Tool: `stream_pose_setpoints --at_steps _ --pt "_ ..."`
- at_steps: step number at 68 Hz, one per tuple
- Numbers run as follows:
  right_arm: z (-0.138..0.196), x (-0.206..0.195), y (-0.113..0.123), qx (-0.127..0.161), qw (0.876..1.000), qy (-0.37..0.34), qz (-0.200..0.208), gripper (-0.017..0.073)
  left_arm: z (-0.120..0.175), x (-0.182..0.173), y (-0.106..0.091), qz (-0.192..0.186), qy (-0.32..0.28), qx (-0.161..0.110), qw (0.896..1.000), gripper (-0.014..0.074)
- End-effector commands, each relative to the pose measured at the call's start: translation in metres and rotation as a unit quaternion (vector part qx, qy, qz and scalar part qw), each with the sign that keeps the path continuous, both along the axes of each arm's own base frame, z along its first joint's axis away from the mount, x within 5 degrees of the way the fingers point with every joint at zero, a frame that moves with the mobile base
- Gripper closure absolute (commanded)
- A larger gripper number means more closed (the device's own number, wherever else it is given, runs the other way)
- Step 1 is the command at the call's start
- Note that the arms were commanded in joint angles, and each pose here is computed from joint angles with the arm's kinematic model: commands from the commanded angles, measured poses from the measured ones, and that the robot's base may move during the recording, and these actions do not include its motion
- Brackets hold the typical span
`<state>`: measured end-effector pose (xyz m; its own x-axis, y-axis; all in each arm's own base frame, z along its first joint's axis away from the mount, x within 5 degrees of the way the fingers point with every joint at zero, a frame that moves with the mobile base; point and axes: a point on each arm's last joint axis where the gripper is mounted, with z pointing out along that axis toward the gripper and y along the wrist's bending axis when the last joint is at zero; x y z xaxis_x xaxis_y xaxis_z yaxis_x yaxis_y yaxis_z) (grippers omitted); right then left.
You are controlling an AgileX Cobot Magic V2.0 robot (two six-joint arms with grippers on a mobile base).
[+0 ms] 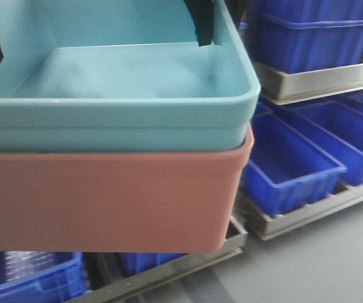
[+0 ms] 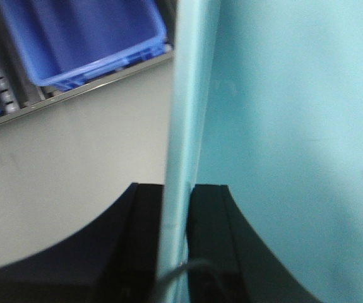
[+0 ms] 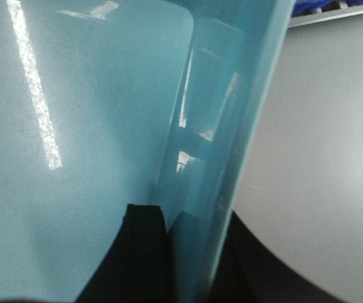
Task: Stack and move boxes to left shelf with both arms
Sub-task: 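Hold the stack with both grippers and approach the roller-track shelf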
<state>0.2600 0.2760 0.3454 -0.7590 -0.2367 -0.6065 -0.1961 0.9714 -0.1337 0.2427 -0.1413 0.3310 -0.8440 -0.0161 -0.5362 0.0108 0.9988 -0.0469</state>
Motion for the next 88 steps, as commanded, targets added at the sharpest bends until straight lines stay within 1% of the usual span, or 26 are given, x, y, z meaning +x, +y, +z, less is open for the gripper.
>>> stream_pose_setpoints --at_steps 1,88 --pt "0.0353 -0.0132 0.0197 0.12 0.988 -0.056 0.077 0.0505 0.0344 -0.0009 -0.0221 -0.038 -0.091 -0.129 0.987 0.0603" --pt "0.0353 -0.0132 0.0197 0.12 0.988 -0.056 0.077 0.0505 0.0344 -0.0009 -0.0221 -0.038 -0.091 -0.129 0.987 0.0603"
